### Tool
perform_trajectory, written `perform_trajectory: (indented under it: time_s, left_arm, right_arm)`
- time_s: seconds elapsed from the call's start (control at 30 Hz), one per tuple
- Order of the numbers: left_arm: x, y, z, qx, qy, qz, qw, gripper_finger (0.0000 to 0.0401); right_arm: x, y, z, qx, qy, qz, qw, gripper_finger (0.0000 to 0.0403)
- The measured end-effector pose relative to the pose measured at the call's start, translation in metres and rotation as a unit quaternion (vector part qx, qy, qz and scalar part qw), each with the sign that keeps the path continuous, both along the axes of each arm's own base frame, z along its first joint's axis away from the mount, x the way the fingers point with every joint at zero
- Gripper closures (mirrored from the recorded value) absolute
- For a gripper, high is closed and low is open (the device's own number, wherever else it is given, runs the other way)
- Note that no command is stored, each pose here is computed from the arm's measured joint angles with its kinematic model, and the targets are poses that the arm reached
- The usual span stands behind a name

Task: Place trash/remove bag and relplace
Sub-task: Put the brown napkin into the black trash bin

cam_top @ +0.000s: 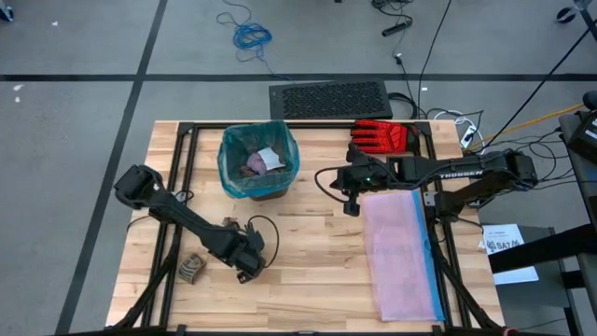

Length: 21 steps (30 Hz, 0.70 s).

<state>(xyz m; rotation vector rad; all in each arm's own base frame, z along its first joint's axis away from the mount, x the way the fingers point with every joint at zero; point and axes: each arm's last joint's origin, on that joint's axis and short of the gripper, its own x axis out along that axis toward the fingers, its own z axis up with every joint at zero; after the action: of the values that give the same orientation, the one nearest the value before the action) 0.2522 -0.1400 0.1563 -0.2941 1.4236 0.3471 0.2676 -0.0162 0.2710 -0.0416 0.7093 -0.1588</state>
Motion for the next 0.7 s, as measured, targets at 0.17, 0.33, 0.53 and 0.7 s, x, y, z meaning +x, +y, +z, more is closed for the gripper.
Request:
perform_trajectory:
  time_s: [0.17, 0.33, 0.53, 0.7]
  left_arm:
    - [0.004, -0.003, -0.024, 0.023, 0.037, -0.001, 0.999, 0.0242]
    - [0.008, -0.007, -0.023, -0.003, 0.056, -0.053, 0.997, 0.0316]
    - [0.009, -0.016, 0.044, -0.03, 0.014, -0.141, 0.99, 0.0393]
    - [0.006, -0.003, 0.108, 0.043, -0.043, -0.124, 0.99, 0.0398]
  right_arm:
    - [0.0, 0.0, 0.0, 0.0, 0.0, -0.001, 1.0, 0.0403]
    - [0.0, 0.0, 0.0, -0.001, 0.001, 0.001, 1.0, 0.0403]
    - [0.0, 0.001, 0.0, -0.003, 0.004, 0.002, 1.0, 0.0403]
    - [0.0, 0.001, 0.0, -0.004, 0.002, 0.003, 1.0, 0.0403]
